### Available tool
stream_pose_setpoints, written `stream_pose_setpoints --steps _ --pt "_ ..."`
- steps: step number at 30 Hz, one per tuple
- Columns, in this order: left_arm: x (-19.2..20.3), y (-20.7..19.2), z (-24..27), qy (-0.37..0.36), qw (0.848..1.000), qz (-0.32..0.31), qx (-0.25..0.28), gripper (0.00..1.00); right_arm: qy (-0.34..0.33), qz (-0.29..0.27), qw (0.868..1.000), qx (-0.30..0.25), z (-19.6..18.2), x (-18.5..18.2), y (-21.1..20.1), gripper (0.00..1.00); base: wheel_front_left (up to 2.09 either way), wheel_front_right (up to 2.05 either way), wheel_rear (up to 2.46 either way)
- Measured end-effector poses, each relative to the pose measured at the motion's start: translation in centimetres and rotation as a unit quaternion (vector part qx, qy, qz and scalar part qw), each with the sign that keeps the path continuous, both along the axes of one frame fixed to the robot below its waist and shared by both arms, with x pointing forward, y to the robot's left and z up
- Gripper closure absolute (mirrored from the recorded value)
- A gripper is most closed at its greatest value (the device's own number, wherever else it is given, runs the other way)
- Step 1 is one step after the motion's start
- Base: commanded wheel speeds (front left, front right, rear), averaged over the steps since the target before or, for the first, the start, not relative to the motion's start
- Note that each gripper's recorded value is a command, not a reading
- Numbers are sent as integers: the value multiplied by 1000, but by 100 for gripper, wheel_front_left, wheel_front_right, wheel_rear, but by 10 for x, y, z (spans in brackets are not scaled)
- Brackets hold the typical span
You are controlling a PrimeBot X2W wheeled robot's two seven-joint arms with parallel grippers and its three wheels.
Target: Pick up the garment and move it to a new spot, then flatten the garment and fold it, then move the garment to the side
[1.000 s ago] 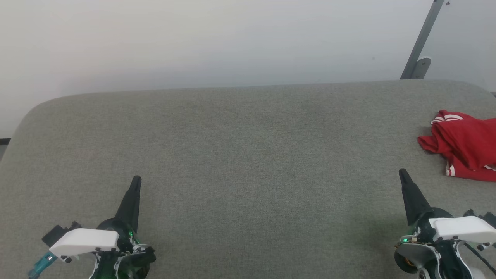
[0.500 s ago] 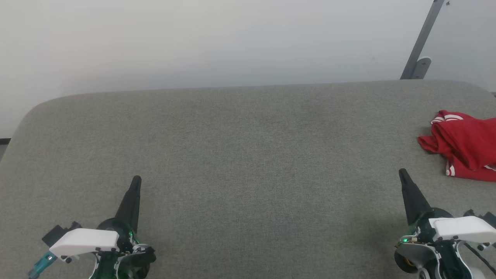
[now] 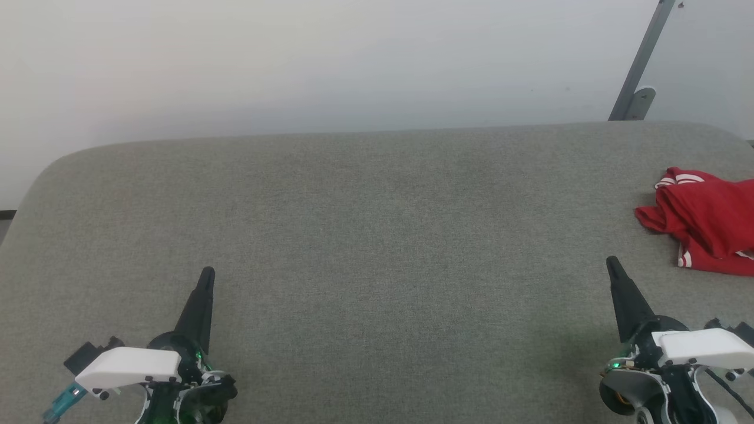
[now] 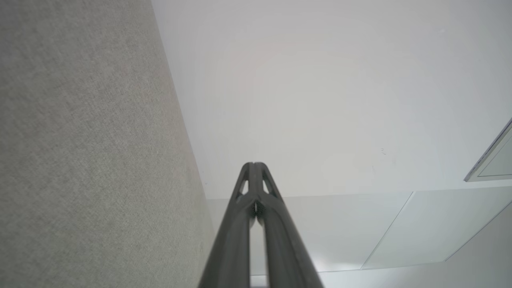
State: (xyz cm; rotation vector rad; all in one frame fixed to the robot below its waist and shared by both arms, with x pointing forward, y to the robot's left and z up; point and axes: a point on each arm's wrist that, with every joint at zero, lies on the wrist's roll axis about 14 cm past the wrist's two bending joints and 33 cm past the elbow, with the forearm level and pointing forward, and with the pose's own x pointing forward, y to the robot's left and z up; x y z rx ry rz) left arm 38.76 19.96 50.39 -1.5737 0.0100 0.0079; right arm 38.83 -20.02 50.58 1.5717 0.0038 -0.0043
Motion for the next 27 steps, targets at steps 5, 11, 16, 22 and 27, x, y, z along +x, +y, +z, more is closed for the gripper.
stream_pose_setpoints --steps 5,11,16,22,27 --pt "0 0 0 0 1000 0 0 100 0 0 1000 0 0 0 0 100 0 0 0" --pt "0 0 0 0 1000 0 0 100 0 0 1000 0 0 0 0 100 0 0 0" --pt "0 0 0 0 1000 0 0 100 0 0 1000 0 0 0 0 100 0 0 0" --pt "0 0 0 0 1000 0 0 100 0 0 1000 0 0 0 0 100 0 0 0" --pt "0 0 0 0 1000 0 0 100 0 0 1000 0 0 0 0 100 0 0 0"
